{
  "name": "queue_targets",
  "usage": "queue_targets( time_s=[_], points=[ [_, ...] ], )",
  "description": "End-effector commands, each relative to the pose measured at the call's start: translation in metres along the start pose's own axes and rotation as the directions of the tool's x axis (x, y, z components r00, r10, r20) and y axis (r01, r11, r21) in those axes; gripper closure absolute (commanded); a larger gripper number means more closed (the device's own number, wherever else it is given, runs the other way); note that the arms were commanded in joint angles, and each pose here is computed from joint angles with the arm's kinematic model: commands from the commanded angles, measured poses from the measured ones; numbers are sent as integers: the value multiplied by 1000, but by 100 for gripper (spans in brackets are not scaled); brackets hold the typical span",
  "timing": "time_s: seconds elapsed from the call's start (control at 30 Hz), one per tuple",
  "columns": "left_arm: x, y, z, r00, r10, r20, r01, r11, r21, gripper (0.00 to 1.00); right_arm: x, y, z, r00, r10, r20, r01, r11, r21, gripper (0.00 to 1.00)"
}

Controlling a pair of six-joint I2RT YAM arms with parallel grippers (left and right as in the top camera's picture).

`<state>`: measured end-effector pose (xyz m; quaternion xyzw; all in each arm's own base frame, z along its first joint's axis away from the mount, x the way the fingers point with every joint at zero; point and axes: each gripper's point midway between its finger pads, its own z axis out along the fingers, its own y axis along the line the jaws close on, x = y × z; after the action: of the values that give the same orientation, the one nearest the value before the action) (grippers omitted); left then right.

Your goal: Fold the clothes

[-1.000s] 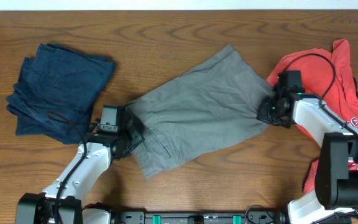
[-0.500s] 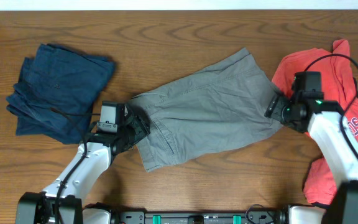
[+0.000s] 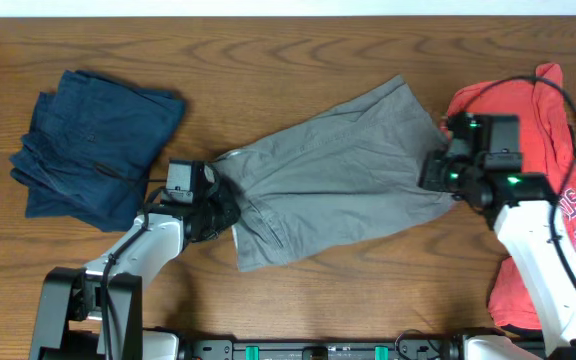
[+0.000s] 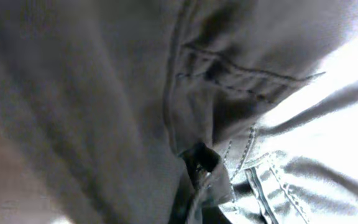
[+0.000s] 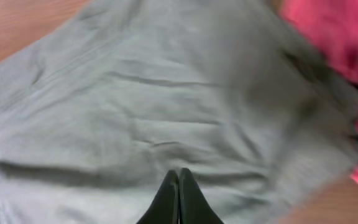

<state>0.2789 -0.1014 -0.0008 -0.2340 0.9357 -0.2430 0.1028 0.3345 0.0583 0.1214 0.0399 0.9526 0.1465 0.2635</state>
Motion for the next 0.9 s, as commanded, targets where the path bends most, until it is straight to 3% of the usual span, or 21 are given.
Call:
queue_targets(
  time_s=[0.0,0.2,0.53,0.73,0.87],
  points=[
    [15,0,-8,995,52,-83,-54,998,-20,94,9,28,16,988,-150,-35,146,986,-84,99],
    [10,-29,-57,987,115,-113,-119,992,-32,94,29,59,54,966,-236,-103,214,959,-187,99],
    [-6,-79,-125,987,129,-99,-131,991,-9,94,118,129,110,871,-398,-288,286,888,-361,99],
    [-24,-125,-150,981,191,-22,-187,974,126,94,159,179,135,850,-440,-288,290,849,-442,99],
    [-40,-145,-149,973,223,56,-230,957,177,94,170,218,134,849,-483,-214,326,797,-509,98]
  ],
)
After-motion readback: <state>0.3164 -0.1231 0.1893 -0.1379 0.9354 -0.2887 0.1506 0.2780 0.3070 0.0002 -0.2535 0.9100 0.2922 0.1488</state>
